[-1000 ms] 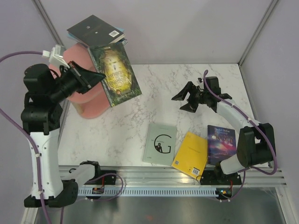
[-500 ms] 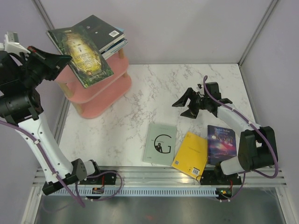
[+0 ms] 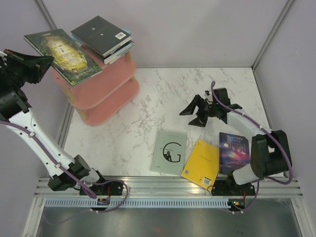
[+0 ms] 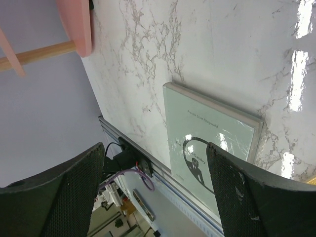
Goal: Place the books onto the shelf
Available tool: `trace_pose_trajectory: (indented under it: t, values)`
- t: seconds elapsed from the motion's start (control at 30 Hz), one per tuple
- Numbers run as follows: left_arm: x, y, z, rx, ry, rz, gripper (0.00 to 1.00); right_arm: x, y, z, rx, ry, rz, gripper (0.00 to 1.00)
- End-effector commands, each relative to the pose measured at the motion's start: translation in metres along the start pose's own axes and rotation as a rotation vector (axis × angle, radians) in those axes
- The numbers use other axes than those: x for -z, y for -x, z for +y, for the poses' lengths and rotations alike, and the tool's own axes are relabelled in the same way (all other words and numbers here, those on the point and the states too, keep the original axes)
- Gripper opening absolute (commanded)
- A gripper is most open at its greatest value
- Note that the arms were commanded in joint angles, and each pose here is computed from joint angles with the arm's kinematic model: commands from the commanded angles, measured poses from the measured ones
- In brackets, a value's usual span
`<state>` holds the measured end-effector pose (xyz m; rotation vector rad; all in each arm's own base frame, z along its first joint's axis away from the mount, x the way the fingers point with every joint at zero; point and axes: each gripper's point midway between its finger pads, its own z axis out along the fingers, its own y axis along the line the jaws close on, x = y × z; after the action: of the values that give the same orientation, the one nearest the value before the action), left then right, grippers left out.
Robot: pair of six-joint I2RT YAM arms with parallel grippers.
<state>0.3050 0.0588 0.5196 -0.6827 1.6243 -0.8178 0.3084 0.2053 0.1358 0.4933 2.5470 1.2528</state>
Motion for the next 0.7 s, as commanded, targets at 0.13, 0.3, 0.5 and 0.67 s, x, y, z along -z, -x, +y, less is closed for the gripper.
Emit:
trace_pose_trajectory:
  t: [0.13,0.3,0.5,0.67]
  values:
    - [0.01,0.044,-0.006,-0.005,-0.048,-0.093,0.02,-0.008,-0.005,0.015,0.041,0.041,0.025,0.87]
    - [-0.006,0.042,0.027,0.04,-0.012,-0.049,0.02,-0.015,-0.006,0.007,0.038,0.028,0.042,0.87]
    - [-0.018,0.033,0.061,0.109,0.043,-0.011,0.02,-0.024,-0.001,0.004,0.027,0.029,0.056,0.87]
    - [-0.026,0.023,0.097,0.191,0.142,0.004,0.02,-0.031,0.002,0.005,0.02,0.029,0.073,0.87]
